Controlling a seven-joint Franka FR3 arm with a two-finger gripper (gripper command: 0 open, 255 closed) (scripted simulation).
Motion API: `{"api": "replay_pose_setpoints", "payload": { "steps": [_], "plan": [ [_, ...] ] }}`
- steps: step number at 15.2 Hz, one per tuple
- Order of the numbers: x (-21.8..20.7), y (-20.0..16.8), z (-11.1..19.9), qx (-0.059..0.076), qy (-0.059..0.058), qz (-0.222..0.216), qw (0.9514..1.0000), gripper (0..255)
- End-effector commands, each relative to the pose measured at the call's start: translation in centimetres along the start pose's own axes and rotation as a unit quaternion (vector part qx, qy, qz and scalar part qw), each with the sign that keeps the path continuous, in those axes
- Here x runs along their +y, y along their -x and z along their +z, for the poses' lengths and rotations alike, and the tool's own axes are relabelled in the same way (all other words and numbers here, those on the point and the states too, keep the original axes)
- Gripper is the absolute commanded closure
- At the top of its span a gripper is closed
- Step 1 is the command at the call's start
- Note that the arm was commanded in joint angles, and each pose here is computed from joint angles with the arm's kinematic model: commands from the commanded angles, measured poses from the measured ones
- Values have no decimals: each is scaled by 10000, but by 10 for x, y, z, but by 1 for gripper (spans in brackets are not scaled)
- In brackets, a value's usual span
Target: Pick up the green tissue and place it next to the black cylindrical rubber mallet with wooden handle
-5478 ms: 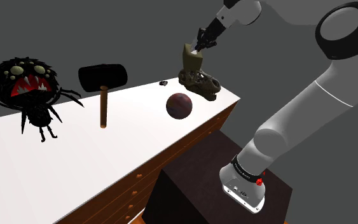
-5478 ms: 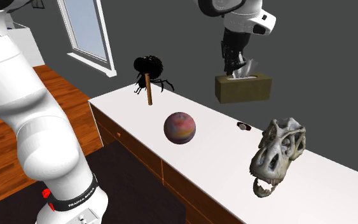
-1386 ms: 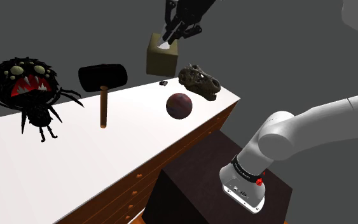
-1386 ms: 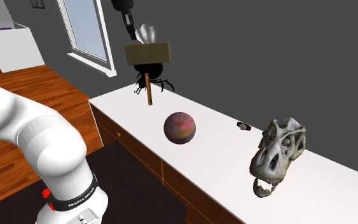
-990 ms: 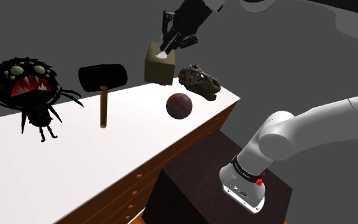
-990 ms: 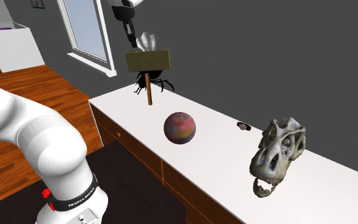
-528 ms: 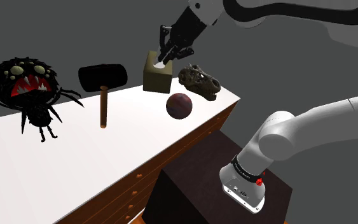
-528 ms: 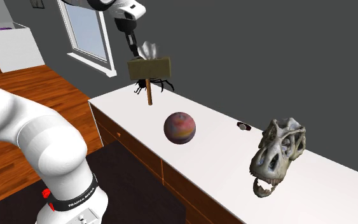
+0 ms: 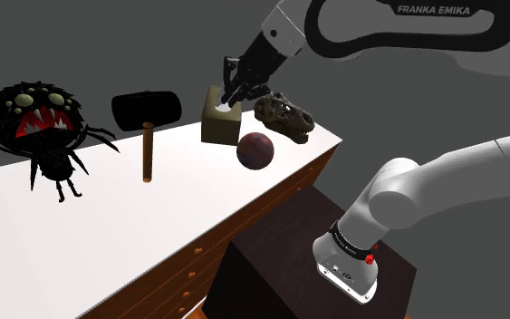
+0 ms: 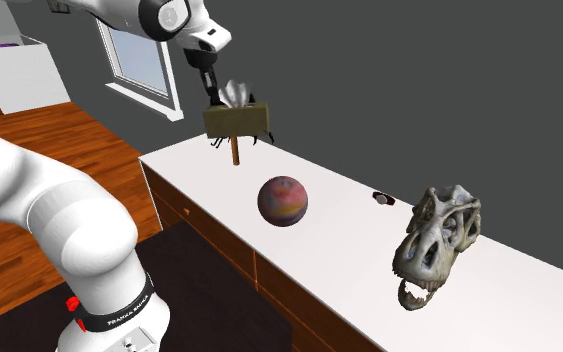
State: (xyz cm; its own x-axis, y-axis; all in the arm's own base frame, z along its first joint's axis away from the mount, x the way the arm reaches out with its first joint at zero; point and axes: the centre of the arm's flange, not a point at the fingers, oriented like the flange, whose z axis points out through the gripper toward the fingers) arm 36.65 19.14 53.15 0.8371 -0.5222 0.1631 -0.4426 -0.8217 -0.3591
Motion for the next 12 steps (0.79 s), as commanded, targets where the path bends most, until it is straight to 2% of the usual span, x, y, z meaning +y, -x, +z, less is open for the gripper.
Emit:
{"api": "replay_pose_setpoints", "payload": {
  "steps": [1,12],
  "plan": [
    [4,3,11,3,-2,1,10000,255],
    [25,12,65,3,-2,1,10000,255]
  ]
}}
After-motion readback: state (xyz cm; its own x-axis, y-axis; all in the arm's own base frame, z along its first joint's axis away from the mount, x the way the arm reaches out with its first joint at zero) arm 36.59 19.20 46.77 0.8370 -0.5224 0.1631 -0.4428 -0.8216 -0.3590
